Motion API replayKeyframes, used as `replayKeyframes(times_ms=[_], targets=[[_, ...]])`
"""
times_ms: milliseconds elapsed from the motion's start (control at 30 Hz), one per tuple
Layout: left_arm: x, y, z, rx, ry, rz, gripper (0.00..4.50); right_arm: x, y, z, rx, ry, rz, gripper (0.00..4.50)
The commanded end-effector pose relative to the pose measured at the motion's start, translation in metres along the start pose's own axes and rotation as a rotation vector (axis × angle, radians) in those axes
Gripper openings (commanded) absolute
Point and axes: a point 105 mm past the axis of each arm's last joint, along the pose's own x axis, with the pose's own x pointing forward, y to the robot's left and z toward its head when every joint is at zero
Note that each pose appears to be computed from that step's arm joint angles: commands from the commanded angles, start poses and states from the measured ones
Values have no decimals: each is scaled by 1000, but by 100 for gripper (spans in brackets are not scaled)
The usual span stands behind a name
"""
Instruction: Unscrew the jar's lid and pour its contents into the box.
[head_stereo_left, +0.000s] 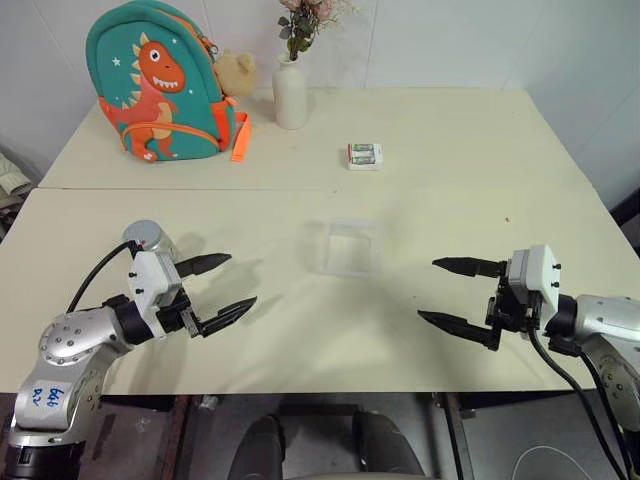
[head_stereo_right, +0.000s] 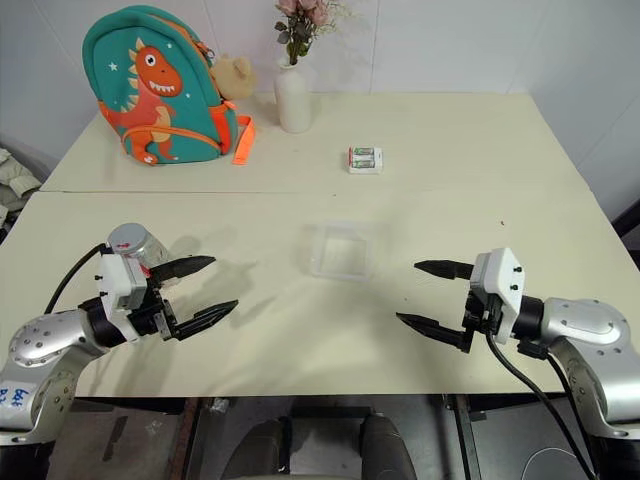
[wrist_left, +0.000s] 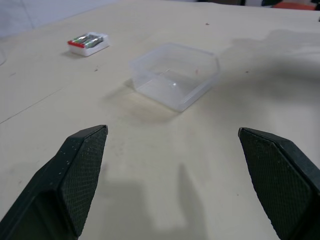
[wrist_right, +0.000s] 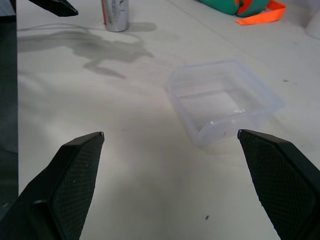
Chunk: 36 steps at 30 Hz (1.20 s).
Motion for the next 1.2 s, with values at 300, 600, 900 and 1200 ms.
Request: replayKeyframes(times_ms=[300, 600, 900, 1200], targets=[[-24, -5, -2, 13, 10, 210, 446, 26, -12, 19, -36, -95, 96, 450], [-87, -6, -21, -67, -27, 824, 446, 64, -20, 54, -63, -238, 225, 450], [-111, 7, -31, -54, -3, 1074, 446, 82, -36, 80, -85, -333, 184, 450], [-90, 39, -30, -35, -46, 1024, 446, 80, -20, 79, -62, -341, 176, 450]])
